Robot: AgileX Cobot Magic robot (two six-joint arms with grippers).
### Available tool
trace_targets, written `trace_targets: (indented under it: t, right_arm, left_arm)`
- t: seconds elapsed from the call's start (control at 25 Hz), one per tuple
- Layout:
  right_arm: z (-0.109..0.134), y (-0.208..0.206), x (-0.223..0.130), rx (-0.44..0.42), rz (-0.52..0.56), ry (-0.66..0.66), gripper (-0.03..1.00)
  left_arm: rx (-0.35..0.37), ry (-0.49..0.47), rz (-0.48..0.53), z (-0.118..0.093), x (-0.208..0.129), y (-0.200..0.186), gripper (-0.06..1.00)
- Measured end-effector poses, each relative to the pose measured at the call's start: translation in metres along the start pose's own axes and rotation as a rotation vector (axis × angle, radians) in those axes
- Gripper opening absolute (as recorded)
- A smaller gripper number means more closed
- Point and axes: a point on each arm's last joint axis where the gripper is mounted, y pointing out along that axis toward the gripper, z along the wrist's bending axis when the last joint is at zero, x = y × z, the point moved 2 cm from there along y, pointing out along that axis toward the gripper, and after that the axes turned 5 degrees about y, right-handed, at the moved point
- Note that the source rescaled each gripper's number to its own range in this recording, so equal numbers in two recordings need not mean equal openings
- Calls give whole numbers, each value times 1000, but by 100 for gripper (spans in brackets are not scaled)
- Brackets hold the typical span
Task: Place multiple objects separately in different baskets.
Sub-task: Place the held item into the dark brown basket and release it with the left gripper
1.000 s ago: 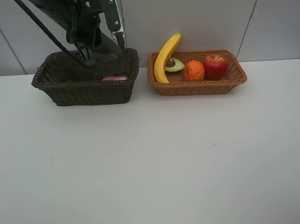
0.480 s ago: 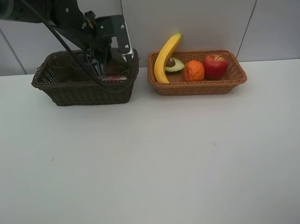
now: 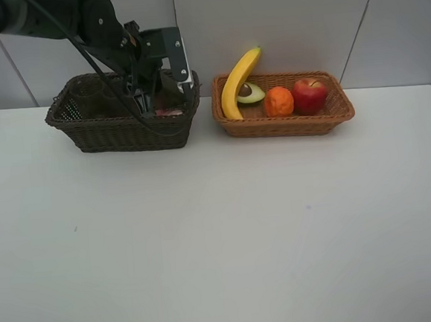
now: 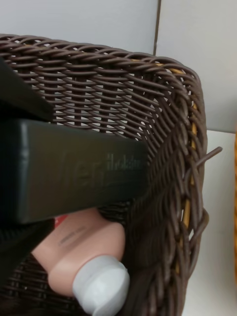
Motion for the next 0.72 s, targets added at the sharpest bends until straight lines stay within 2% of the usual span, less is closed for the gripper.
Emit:
trace_targets:
  t: [0.48, 0.52, 0.6, 0.64, 0.72]
  right_arm:
    - [0, 0, 0, 0, 0, 0, 100]
    - [0, 0, 0, 0, 0, 0, 100]
    - [0, 0, 0, 0, 0, 0, 100]
    - [0, 0, 0, 0, 0, 0, 100]
    - [0, 0, 0, 0, 0, 0, 100]
  left_arm:
    - [4, 0, -2, 0, 0, 0, 54]
    - [7, -1, -4, 1, 0, 0, 60]
    - [15, -6, -10, 2, 1, 0, 81]
    - [22, -8, -15, 3, 2, 0, 89]
    - [28, -8, -18, 4, 2, -1, 97]
